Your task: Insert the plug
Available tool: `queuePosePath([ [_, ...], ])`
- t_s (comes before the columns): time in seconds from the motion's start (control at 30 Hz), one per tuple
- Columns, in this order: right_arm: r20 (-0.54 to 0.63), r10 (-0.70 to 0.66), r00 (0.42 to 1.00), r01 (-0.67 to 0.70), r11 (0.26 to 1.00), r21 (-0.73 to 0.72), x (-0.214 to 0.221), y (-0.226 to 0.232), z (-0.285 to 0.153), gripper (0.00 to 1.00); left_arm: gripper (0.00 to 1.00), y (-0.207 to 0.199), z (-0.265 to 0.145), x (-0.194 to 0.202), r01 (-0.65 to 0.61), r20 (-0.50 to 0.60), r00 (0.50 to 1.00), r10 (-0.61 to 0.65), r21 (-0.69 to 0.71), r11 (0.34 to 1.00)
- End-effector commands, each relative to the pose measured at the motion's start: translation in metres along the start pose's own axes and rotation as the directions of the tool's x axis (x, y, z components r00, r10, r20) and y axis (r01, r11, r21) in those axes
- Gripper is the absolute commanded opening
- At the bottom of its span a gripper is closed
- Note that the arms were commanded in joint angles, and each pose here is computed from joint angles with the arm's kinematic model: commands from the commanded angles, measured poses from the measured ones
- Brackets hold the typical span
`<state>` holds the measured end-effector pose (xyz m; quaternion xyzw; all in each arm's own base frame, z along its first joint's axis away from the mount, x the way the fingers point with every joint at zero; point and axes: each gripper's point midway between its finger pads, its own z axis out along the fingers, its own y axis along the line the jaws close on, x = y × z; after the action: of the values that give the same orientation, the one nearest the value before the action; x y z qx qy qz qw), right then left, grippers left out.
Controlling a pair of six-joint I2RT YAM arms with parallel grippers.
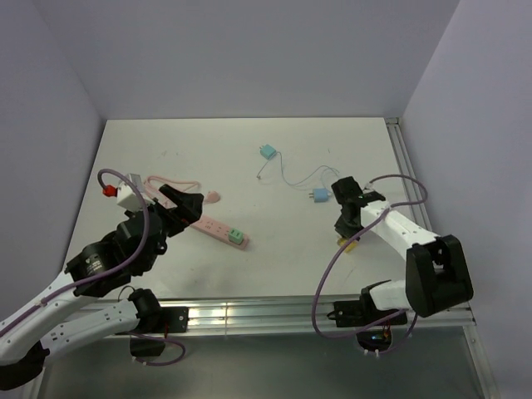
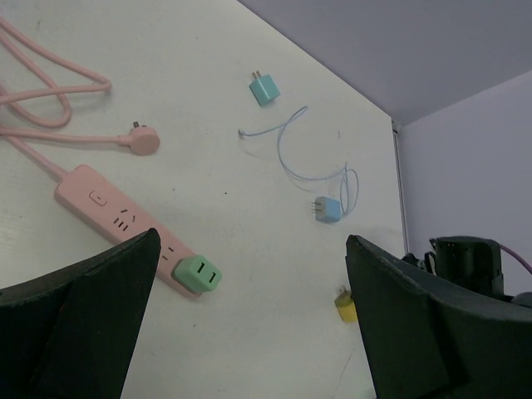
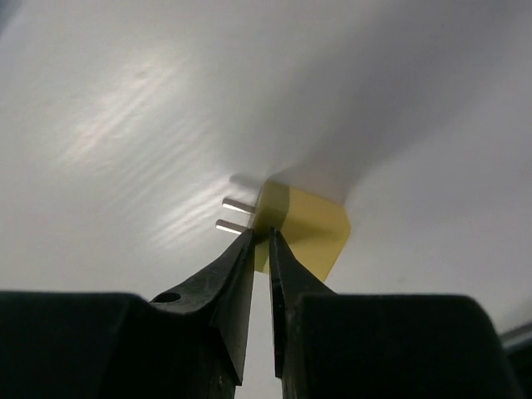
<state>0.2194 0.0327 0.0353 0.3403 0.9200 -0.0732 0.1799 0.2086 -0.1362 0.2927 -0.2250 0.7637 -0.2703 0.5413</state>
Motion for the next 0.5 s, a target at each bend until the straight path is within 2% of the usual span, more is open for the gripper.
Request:
queuePosePath([
  [0.0,0.039,-0.074,0.997,0.08,0.981,-0.179,-0.008,0.065,-0.011,0.2,0.99,-0.009,0.002,0.003,0.003,-0.013,1.0,-0.003,0.03,1.0],
  [0.1,0.055,-0.167,0.984,0.176,0.953,-0.246,0.001,0.101,-0.022,0.21,0.99,-0.009,0.002,0.003,0.006,-0.017,1.0,-0.006,0.032,0.999],
  [0.2,0.1,-0.239,0.966,0.257,0.93,-0.263,0.002,0.123,-0.032,0.29,0.99,-0.008,0.0,0.003,0.018,-0.019,1.0,-0.018,0.038,0.999],
  [0.33,0.197,-0.287,0.937,0.331,0.91,-0.251,-0.007,0.127,-0.052,0.55,0.99,-0.007,-0.002,0.004,0.02,-0.024,1.0,-0.019,0.044,0.999],
  [0.47,0.191,-0.201,0.961,0.249,0.929,-0.274,-0.007,0.113,-0.065,0.7,0.99,-0.009,-0.002,0.004,0.024,-0.024,0.999,-0.023,0.059,0.998],
])
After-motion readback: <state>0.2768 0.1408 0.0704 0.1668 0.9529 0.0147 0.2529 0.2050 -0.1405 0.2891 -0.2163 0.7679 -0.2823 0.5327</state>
